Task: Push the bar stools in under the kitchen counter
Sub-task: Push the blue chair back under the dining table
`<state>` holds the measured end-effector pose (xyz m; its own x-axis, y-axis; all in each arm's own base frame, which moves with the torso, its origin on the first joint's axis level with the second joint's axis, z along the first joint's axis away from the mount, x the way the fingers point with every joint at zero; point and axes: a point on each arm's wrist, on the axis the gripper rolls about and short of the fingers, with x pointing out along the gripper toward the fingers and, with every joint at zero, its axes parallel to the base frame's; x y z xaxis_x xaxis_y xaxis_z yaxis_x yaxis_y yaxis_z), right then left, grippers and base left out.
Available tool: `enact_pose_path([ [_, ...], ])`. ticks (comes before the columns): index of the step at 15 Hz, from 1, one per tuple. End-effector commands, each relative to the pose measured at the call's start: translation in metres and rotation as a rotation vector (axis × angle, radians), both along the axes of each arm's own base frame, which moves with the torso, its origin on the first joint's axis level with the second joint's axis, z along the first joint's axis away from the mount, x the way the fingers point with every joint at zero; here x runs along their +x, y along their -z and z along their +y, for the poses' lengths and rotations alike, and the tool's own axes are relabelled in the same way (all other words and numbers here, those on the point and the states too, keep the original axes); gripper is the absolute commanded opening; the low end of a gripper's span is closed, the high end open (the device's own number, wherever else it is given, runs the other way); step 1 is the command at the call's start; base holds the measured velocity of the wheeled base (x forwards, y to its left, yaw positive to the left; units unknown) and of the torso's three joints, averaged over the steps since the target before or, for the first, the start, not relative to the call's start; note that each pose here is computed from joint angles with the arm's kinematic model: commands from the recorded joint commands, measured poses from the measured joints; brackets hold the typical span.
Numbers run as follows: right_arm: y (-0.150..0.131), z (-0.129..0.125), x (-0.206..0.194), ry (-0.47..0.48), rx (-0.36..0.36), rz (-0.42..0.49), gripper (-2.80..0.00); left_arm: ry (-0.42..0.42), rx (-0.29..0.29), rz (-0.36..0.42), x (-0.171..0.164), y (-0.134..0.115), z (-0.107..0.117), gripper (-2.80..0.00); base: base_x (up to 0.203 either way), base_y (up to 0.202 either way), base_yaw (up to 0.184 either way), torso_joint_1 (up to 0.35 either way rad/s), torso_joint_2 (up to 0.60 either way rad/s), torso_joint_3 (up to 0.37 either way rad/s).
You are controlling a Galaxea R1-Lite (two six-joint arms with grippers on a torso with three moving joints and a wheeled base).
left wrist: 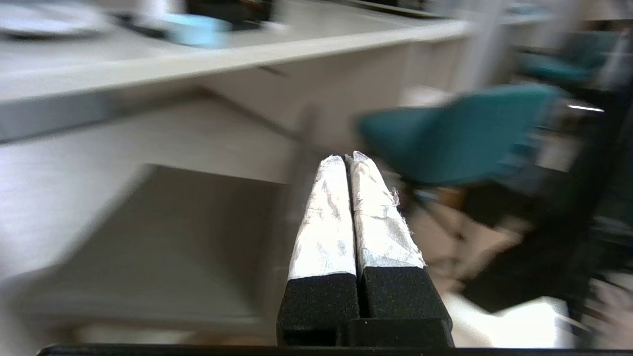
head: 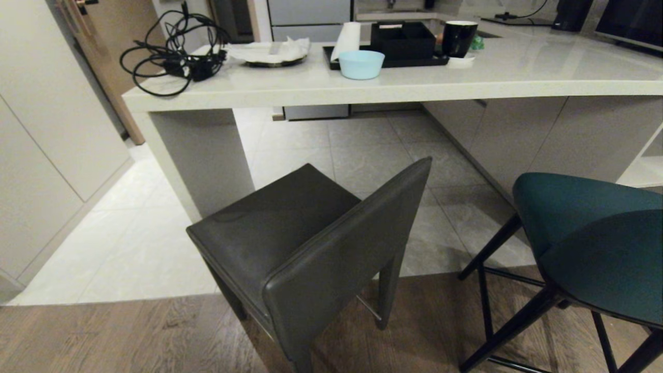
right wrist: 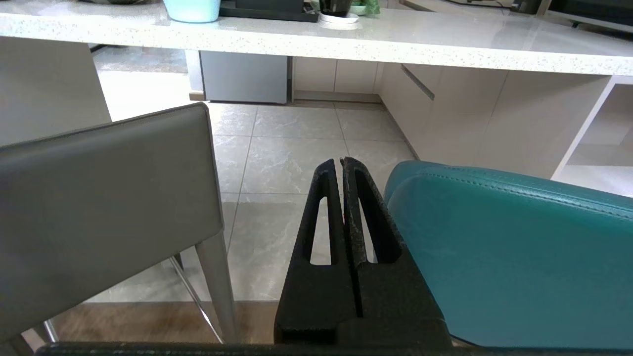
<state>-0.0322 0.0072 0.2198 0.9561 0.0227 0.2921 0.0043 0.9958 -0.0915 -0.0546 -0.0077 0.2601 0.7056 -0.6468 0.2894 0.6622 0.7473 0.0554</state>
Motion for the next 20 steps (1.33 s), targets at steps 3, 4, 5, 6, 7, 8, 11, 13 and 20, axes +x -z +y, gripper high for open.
enact_pose_path([
  [3, 0.001, 0.0, 0.001, -0.002, -0.001, 0.008, -2.8, 0.002, 0.014, -0.074, -0.016, -0.006, 0.001, -2.8, 0.0, 0.0, 0.0, 0.0, 0.0, 0.0],
  [4, 0.0, 0.0, 0.001, -0.007, -0.001, 0.008, -2.8, 0.029, -0.007, -0.083, -0.023, -0.014, 0.001, -2.8, 0.0, 0.0, 0.0, 0.0, 0.0, 0.0],
  [5, 0.0, 0.0, 0.002, -0.007, -0.001, 0.012, -2.8, 0.066, -0.027, -0.073, -0.032, -0.021, 0.003, -2.8, 0.0, 0.0, 0.0, 0.0, 0.0, 0.0],
  [6, 0.0, 0.0, 0.003, -0.008, -0.002, 0.014, -2.8, 0.086, -0.033, -0.007, -0.035, -0.02, 0.005, -2.8, 0.0, 0.0, 0.0, 0.0, 0.0, 0.0],
  [7, 0.001, 0.0, 0.002, -0.019, -0.006, 0.017, -2.8, 0.049, -0.036, 0.032, -0.032, -0.015, 0.006, -2.8, 0.0, 0.0, 0.0, 0.0, 0.0, 0.0],
  [8, 0.002, 0.001, 0.002, -0.023, -0.011, 0.016, -2.8, -0.041, -0.034, 0.03, -0.026, -0.011, 0.007, -2.8, 0.0, 0.0, 0.0, 0.0, 0.0, 0.0],
  [11, 0.001, 0.001, 0.002, -0.02, -0.013, 0.013, -2.8, -0.224, -0.034, -0.044, -0.024, -0.014, 0.01, -2.8, 0.0, 0.0, 0.0, 0.0, 0.0, 0.0],
  [13, 0.004, 0.002, 0.003, -0.016, -0.014, 0.028, -2.8, -0.286, -0.035, -0.023, -0.018, -0.008, 0.007, -2.8, 0.0, 0.0, 0.0, 0.0, 0.0, 0.0],
  [20, 0.029, 0.001, 0.014, -0.044, -0.013, 0.109, -2.8, -0.419, 0.011, -0.016, 0.018, 0.057, -0.002, -2.8, 0.0, 0.0, 0.0, 0.0, 0.0, 0.0],
])
